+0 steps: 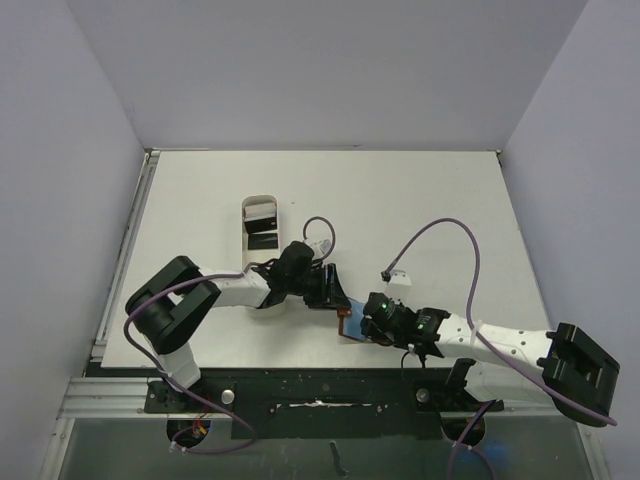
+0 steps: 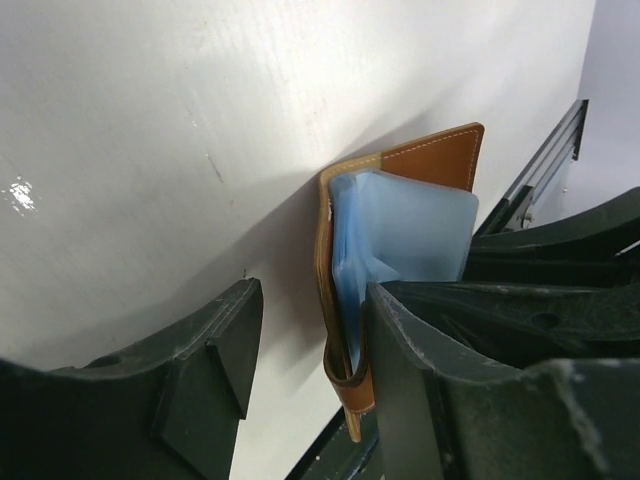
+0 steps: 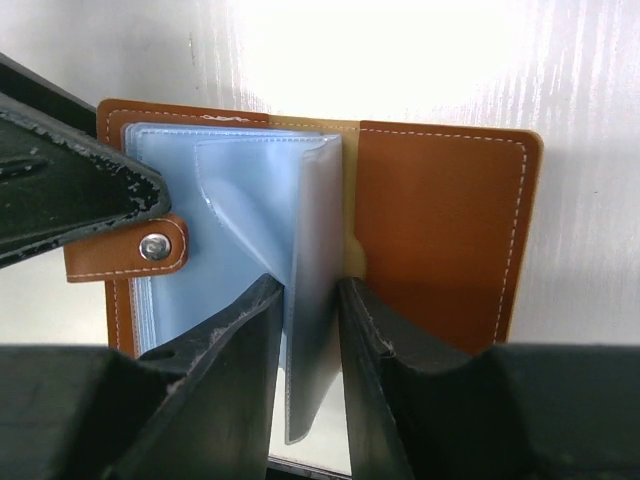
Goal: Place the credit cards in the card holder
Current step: Open the card holder at the center of the board, then pick up the credit card from the storage box.
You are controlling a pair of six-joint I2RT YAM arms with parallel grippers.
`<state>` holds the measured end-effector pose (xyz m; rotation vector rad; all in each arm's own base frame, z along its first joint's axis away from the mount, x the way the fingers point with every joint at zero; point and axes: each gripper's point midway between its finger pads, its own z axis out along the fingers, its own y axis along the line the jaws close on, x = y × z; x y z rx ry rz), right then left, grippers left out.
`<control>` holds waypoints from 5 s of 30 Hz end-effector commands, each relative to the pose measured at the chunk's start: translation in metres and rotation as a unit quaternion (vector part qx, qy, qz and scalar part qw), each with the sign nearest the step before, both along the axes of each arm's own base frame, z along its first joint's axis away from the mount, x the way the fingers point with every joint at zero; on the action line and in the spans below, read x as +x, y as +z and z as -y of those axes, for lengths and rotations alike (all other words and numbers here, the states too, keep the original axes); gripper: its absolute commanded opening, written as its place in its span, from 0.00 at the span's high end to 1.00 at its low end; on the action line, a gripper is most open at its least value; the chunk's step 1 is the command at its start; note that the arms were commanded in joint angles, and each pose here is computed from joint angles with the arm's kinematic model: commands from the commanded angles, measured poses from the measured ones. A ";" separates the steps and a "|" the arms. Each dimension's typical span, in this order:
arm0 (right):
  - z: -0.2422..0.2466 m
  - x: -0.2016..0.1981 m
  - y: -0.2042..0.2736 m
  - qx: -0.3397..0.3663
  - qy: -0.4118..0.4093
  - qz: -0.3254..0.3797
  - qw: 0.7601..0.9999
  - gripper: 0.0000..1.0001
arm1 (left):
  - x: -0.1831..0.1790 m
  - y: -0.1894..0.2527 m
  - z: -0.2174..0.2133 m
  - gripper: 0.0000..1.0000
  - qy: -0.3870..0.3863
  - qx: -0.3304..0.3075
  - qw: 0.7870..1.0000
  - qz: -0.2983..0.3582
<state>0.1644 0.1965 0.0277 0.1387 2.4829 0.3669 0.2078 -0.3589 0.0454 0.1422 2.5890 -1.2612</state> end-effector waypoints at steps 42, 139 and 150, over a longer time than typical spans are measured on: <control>-0.004 0.025 0.032 0.016 -0.042 0.022 0.999 0.64 | 0.020 0.039 0.005 1.00 0.057 -0.015 0.998 0.033; -0.029 0.041 0.034 -0.043 0.038 0.018 0.998 0.43 | 0.259 0.062 -0.221 0.46 -0.179 0.494 0.710 0.468; -0.022 0.042 0.038 -0.040 0.029 0.023 0.999 0.43 | 0.268 0.052 -0.224 0.50 -0.195 0.511 0.698 0.462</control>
